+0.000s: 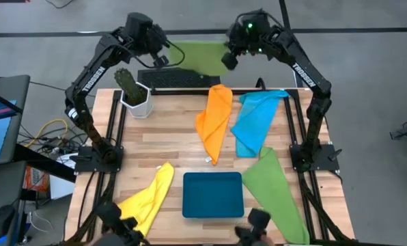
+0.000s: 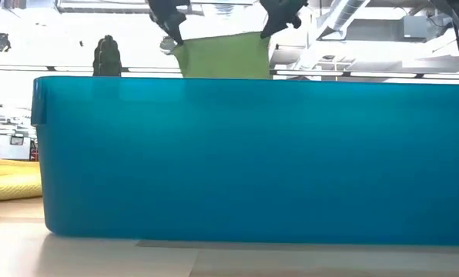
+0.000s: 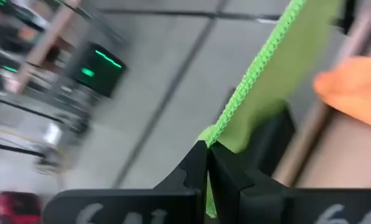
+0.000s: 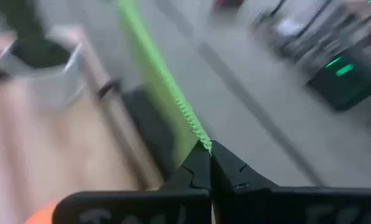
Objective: Fold microfiber towels
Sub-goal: Fold the top green microfiber towel
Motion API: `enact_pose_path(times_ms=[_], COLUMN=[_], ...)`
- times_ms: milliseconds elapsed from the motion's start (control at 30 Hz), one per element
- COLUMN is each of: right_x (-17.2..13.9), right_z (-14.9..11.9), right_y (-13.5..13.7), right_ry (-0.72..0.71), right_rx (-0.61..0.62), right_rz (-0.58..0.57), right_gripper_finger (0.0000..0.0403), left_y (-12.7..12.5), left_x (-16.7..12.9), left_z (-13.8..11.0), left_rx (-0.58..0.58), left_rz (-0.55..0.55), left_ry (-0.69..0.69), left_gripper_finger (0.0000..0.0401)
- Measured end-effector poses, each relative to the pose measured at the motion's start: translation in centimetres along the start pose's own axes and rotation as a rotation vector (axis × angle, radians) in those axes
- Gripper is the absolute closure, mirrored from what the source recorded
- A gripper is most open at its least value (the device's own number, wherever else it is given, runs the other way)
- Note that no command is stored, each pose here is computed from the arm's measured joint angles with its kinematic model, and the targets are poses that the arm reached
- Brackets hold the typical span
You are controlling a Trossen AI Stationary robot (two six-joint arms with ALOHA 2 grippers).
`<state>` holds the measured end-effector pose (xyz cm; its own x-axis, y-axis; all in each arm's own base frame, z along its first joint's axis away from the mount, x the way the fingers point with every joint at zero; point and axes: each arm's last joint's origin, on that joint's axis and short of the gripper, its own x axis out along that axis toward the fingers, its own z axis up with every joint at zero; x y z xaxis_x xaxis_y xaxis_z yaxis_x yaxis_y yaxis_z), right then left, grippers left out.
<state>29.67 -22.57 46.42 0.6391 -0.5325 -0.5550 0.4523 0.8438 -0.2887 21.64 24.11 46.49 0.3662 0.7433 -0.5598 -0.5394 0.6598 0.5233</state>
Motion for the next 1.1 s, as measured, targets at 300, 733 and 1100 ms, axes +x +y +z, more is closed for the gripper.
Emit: enact_pose_path(times_ms=[300, 733, 1100], right_x=[-0.7, -4.0, -3.2], right_z=[-1.7, -5.3, -9.8], right_y=[7.7, 16.6, 21.2], right_ry=[0.318, 0.501, 0.573], right_rx=[0.001, 0.057, 0.064], right_rz=[0.286, 0.419, 0.456], right_gripper_finger=[0.0390, 0.0389, 0.0387], left_y=[-5.7, -16.5, -24.5], left_x=[-1.7, -6.0, -5.1], left_z=[-1.5, -3.2, -6.7], left_rx=[-0.025, 0.043, 0.095], left_rz=[-0.344, -0.515, -0.535], left_ry=[0.269, 0.386, 0.444], left_gripper_finger=[0.0401, 0.0401, 0.0401])
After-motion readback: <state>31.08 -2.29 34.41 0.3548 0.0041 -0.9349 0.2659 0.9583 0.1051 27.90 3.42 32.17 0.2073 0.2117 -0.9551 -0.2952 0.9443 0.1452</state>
